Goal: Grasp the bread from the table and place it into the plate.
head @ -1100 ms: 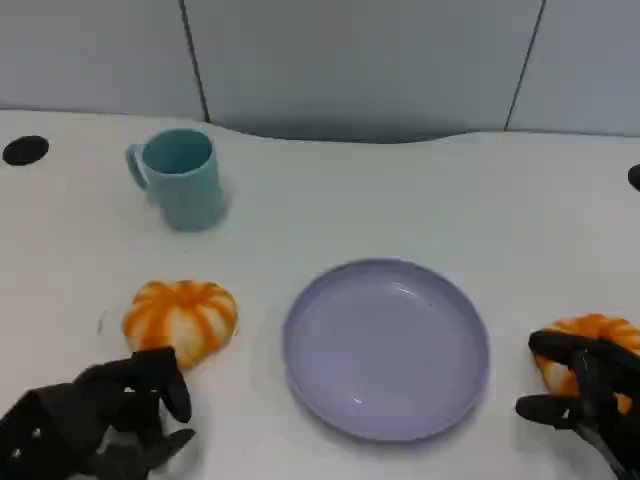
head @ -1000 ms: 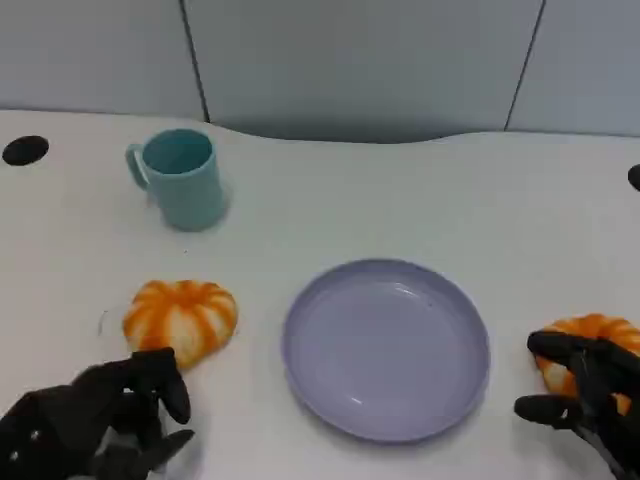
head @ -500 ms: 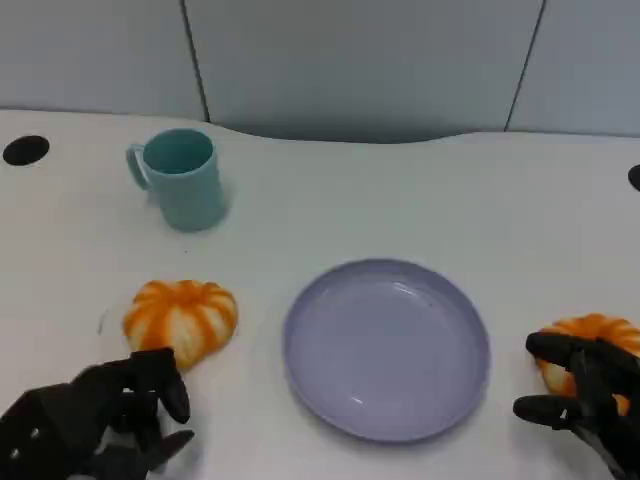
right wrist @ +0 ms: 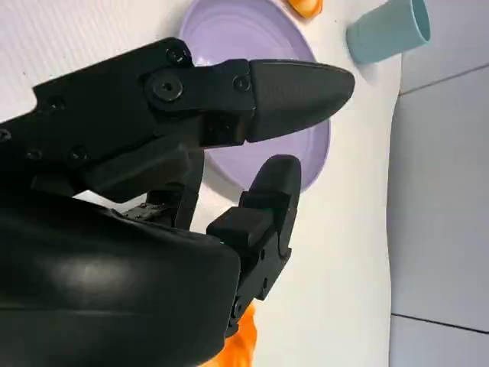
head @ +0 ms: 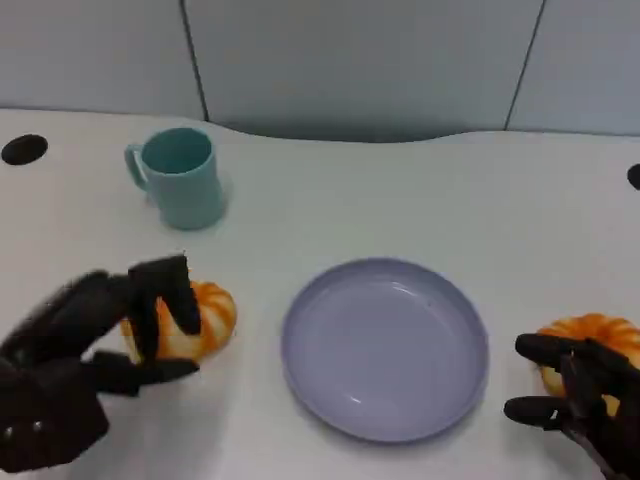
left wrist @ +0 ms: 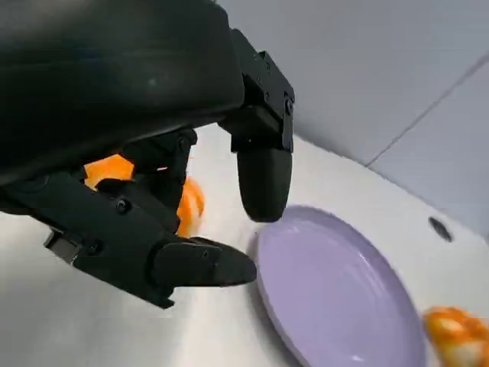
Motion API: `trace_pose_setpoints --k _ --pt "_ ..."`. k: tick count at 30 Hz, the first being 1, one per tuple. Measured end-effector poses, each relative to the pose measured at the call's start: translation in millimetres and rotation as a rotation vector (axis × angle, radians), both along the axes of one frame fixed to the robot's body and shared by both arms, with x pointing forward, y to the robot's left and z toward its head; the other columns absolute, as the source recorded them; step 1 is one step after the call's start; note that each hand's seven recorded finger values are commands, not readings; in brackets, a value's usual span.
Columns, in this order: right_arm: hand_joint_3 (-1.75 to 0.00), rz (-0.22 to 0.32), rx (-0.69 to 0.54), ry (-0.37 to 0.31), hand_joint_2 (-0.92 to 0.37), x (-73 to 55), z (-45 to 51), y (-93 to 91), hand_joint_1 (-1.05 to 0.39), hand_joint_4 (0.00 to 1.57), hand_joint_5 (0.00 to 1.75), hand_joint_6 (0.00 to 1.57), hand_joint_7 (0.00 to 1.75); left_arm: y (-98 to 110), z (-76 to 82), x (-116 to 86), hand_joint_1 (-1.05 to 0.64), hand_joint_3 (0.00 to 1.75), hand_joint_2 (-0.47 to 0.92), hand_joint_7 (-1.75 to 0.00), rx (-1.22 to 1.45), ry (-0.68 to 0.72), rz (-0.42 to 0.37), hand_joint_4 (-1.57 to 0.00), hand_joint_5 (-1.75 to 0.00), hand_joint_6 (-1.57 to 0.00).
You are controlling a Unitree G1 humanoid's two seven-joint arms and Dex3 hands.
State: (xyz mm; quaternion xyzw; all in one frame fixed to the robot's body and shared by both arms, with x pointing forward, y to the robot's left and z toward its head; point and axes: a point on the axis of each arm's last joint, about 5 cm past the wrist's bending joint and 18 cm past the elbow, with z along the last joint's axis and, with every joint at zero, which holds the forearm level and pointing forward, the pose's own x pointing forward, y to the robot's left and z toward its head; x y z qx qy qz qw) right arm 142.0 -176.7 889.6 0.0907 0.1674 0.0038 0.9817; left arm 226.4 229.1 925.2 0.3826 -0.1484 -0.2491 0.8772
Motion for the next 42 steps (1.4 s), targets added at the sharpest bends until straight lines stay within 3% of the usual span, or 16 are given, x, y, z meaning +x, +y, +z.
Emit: trace_pose_setpoints --k 3,4,6,8,13,21,25,28,33,38,42 --pt "-0.39 -0.001 0.002 0.007 -0.92 0.2 0.3 0.5 -0.28 0.54 1.00 0.57 0.65 -6 21.4 0 -0.52 0.01 0.85 -0.51 0.244 -0.068 -0.027 -0.20 -1.17 -0.47" --pt "-0.39 -0.001 0.003 0.008 -0.92 0.4 0.3 0.7 -0.28 0.54 1.00 0.57 0.65 -7 26.6 0 -0.51 0.00 0.83 -0.33 0.295 -0.088 -0.030 -0.20 -1.12 -0.54" --pt "-0.39 -0.002 0.006 0.008 -0.92 0.5 0.3 1.0 -0.27 0.54 1.01 0.57 0.65 -9 32.8 0 -0.52 0.00 0.79 -0.10 0.361 -0.115 -0.042 -0.05 -0.92 -0.47" --pt "-0.39 -0.001 0.006 0.007 -0.92 0.6 0.4 1.2 -0.27 0.54 1.01 0.56 0.65 -13 37.1 0 -0.51 0.00 0.77 -0.04 0.442 -0.143 -0.071 -0.01 -0.66 -0.36" --pt "-0.39 0.001 0.006 0.006 -0.92 1.0 0.5 1.4 -0.26 0.53 1.02 0.55 0.65 -20 46.4 4 -0.36 0.01 0.70 -0.01 0.589 -0.209 -0.107 0.00 -0.42 -0.28" --pt "-0.37 0.012 0.010 -0.003 -0.92 2.0 0.8 1.6 -0.29 0.52 1.04 0.56 0.66 -34 46.3 12 -0.44 0.04 0.80 0.00 0.690 -0.192 -0.117 0.00 -0.32 -0.21" --pt "-0.36 0.018 0.015 -0.009 -0.92 3.2 1.1 1.0 -0.29 0.52 1.04 0.57 0.67 -43 37.0 23 -0.53 0.05 0.87 0.00 0.731 -0.113 -0.104 0.00 -0.34 -0.21" --pt "-0.37 0.014 0.022 -0.010 -0.92 3.6 1.4 -0.1 -0.28 0.52 1.04 0.56 0.67 -51 25.1 34 -0.56 0.02 0.84 0.00 0.766 -0.048 -0.108 0.00 -0.30 -0.21" --pt "-0.37 0.012 0.020 -0.009 -0.92 3.3 1.5 -0.9 -0.29 0.52 1.05 0.56 0.67 -64 10.6 56 -0.44 0.00 0.74 -0.01 0.833 0.069 -0.079 0.00 -0.35 -0.24" --pt "-0.37 0.008 0.019 -0.009 -0.92 3.1 1.8 -1.2 -0.28 0.53 1.04 0.56 0.67 -71 3.1 68 -0.51 0.00 0.74 0.00 0.868 0.128 -0.049 0.00 -0.30 -0.24" --pt "-0.37 0.009 0.021 -0.010 -0.92 3.3 2.0 -1.0 -0.28 0.52 1.03 0.56 0.67 -79 -1.3 77 -0.38 0.01 0.72 -0.01 0.884 0.182 0.007 0.00 -0.28 -0.27"
